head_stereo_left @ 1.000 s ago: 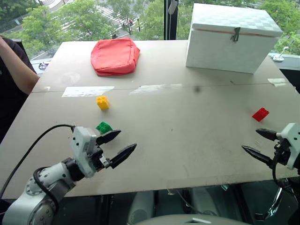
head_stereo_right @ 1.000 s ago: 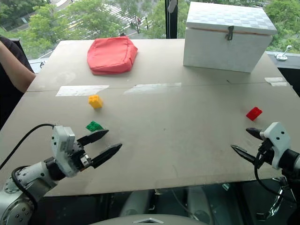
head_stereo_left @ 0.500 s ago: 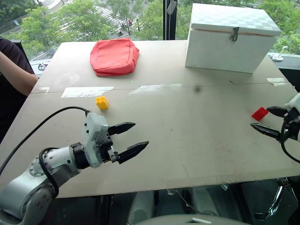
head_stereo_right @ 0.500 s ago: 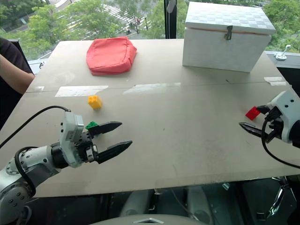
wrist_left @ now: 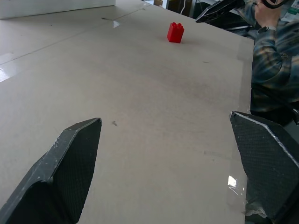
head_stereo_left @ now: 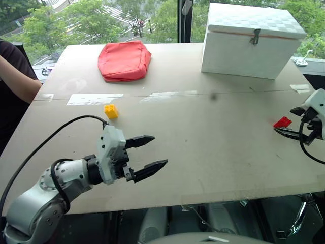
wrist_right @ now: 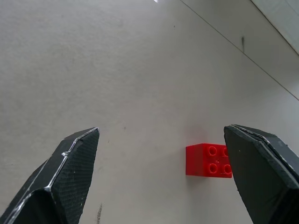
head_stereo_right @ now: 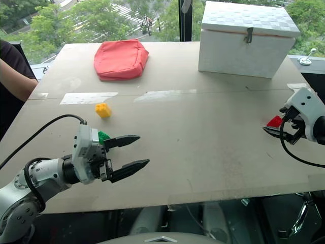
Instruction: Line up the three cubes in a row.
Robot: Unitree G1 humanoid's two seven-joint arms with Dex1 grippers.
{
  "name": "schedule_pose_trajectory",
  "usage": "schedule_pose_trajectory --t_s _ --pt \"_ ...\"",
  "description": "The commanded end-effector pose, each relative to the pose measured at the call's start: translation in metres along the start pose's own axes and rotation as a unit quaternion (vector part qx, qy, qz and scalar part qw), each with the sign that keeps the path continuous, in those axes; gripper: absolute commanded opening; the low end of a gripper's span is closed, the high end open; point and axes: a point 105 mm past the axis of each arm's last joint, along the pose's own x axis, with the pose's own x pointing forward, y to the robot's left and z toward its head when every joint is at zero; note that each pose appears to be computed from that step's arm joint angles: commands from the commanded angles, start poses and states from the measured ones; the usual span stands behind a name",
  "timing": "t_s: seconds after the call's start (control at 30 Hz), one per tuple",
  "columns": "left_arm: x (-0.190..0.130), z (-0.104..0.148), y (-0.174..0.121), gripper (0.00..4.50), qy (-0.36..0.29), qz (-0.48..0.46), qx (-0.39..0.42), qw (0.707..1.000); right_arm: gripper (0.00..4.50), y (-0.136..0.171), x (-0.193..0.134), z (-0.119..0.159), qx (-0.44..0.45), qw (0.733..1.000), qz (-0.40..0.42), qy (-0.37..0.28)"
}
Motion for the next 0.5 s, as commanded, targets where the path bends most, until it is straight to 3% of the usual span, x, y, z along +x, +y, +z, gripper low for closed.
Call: schedule_pose_trajectory --t_s 0.03,0.5 --pt "0.0015 0.0055 -0.0065 4.5 -0.009 -0.011 0.018 1.0 4.39 -0.0058 -0.0053 0.0062 -0.01 1.0 -0.011 -0.005" --pt "0.0041 0.003 -0.0049 4.5 -0.01 -0.018 0.013 1.0 4.39 -0.0066 -0.0078 0.0017 -0.001 1.0 -0.022 0.0"
